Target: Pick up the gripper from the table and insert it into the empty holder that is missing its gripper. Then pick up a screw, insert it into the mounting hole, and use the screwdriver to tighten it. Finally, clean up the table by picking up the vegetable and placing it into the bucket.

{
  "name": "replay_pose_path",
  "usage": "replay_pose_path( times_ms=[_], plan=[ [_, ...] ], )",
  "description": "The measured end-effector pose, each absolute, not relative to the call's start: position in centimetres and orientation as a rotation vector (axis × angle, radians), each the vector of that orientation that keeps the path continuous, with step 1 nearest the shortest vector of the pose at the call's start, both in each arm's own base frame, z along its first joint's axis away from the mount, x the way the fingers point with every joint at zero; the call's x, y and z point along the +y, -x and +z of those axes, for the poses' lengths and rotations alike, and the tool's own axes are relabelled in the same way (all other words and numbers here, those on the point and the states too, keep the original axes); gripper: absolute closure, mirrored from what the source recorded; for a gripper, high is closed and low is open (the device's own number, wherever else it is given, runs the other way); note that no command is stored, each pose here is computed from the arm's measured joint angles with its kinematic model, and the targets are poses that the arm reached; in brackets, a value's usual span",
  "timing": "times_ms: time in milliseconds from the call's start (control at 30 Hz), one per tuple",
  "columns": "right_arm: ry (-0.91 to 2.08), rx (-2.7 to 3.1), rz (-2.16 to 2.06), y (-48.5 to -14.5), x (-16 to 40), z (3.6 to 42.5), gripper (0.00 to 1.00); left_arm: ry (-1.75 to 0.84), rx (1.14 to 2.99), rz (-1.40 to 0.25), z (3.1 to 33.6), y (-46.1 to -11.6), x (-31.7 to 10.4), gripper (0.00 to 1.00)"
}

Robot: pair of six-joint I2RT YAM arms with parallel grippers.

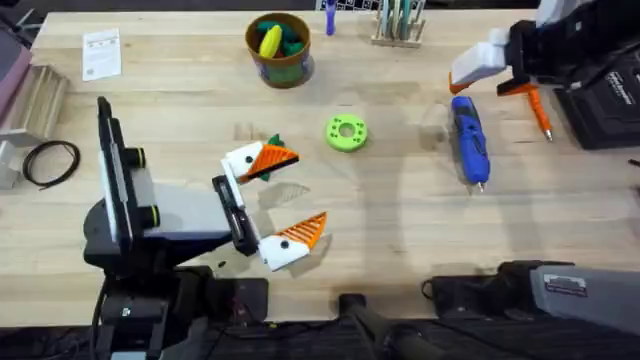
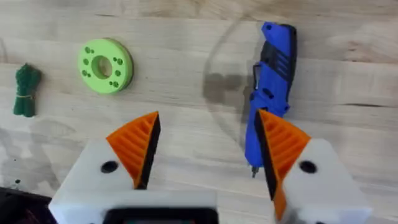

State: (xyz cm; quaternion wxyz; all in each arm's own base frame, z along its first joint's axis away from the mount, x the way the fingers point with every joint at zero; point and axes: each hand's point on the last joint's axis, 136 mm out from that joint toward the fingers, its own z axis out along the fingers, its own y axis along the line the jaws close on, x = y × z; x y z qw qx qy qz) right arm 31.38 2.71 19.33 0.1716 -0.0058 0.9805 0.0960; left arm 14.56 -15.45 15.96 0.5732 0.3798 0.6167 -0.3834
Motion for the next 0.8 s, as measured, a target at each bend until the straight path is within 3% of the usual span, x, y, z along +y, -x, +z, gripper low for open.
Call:
replay_pose_path(
  times_ms=[433, 467, 667, 800],
  plan=[
    [0.012, 2.787, 0.273, -31.3, 2.63, 19.29, 0.119, -0.89, 1.445, -0.898, 15.96, -14.56, -15.45, 0.015],
    [0.012, 2.787, 0.273, -31.3, 2.63, 19.29, 0.119, -0.889, 1.446, -0.9, 15.96, -14.56, -15.45, 0.051],
    [0.012, 2.788, 0.273, -31.29, 2.63, 19.29, 0.119, -0.892, 1.444, -0.896, 15.96, -14.56, -15.45, 0.953],
    [0.006, 2.79, 0.237, -31.32, 2.19, 19.22, 0.119, -0.893, 1.444, -0.896, 15.96, -14.56, -15.45, 0.992]
  ],
)
